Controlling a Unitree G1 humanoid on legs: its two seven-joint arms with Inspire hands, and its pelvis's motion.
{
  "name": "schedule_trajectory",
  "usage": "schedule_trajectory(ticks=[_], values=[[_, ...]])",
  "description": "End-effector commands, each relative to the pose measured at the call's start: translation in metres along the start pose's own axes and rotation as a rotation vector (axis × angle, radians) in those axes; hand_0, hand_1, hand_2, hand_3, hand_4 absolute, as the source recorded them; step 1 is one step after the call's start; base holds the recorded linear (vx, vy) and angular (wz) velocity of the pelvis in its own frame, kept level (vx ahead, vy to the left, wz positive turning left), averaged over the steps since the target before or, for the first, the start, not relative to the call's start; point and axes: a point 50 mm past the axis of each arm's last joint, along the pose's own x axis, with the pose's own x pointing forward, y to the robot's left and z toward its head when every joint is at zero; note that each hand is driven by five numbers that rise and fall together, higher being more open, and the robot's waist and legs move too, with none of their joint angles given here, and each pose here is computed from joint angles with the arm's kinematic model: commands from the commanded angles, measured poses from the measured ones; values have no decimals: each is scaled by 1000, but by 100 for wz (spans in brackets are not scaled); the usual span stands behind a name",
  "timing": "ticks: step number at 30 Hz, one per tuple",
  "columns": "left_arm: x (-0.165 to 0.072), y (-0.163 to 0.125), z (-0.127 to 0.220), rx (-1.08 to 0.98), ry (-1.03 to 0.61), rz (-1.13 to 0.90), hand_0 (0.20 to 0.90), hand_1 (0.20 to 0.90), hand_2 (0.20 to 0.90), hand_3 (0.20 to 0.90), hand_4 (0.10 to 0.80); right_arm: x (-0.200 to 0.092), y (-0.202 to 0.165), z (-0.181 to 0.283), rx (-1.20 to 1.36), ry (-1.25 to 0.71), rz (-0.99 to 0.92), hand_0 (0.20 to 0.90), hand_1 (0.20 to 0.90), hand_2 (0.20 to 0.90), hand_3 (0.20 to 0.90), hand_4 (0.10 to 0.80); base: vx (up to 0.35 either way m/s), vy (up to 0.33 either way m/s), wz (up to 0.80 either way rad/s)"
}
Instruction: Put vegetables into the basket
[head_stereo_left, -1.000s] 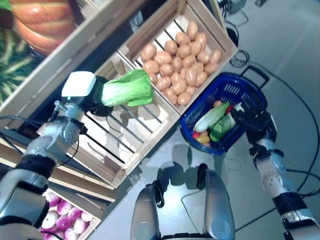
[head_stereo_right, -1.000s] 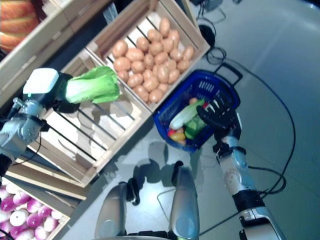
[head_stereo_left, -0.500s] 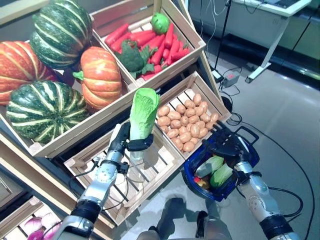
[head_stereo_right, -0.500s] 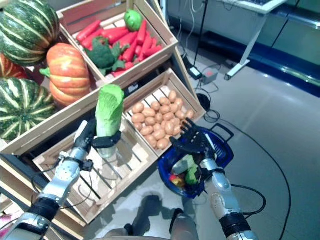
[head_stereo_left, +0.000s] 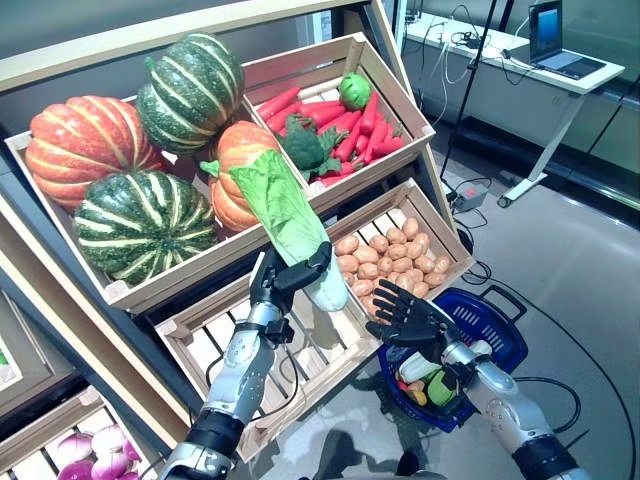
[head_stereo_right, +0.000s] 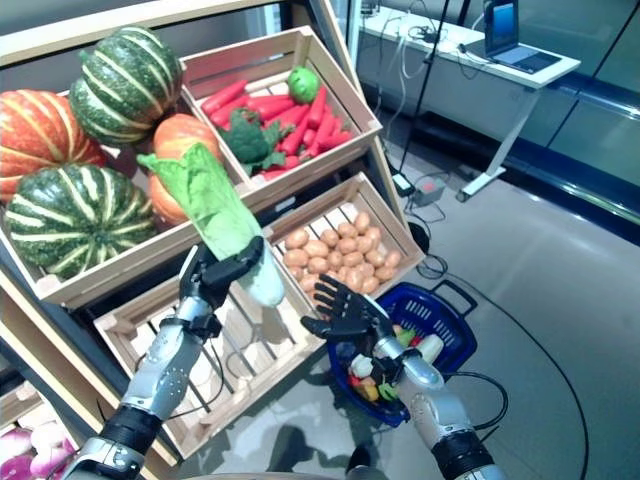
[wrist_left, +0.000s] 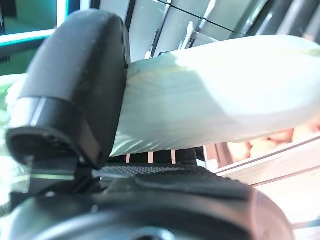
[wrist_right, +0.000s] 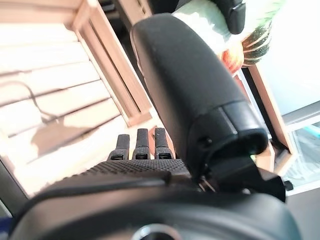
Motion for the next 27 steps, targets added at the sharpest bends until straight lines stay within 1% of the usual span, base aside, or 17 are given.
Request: schedule_trajectory(ticks=[1, 7, 11, 16, 20, 23, 27], values=[[16, -16, 49, -9, -203, -142, 300, 300, 300, 300, 400, 10, 26, 28, 85, -163, 206, 900, 900, 900, 900, 800, 13, -16, 5], [19, -15, 46, 1, -173, -136, 300, 300, 300, 300, 400, 14, 38, 27, 126, -137, 299, 900, 900, 900, 900, 800, 0, 0, 0], [17, -15, 42, 29, -150, -147, 300, 300, 300, 300, 400, 14, 46, 34, 126, -161, 355, 900, 900, 900, 900, 800, 0, 0, 0], [17, -16, 41, 92, -139, -163, 300, 300, 300, 300, 400, 16, 51, 47, 73, -185, 377, 900, 900, 900, 900, 800, 0, 0, 0], [17, -19, 43, 207, -132, -204, 300, 300, 300, 300, 400, 17, 54, 60, 3, -186, 379, 900, 900, 900, 900, 800, 0, 0, 0], [18, -20, 44, 228, -130, -230, 300, 300, 300, 300, 400, 19, 55, 65, -27, -179, 370, 900, 900, 900, 900, 800, 0, 0, 0], [19, -27, 43, 250, -134, -261, 300, 300, 300, 300, 400, 25, 57, 64, -2, -149, 362, 900, 900, 900, 900, 800, 0, 0, 0]])
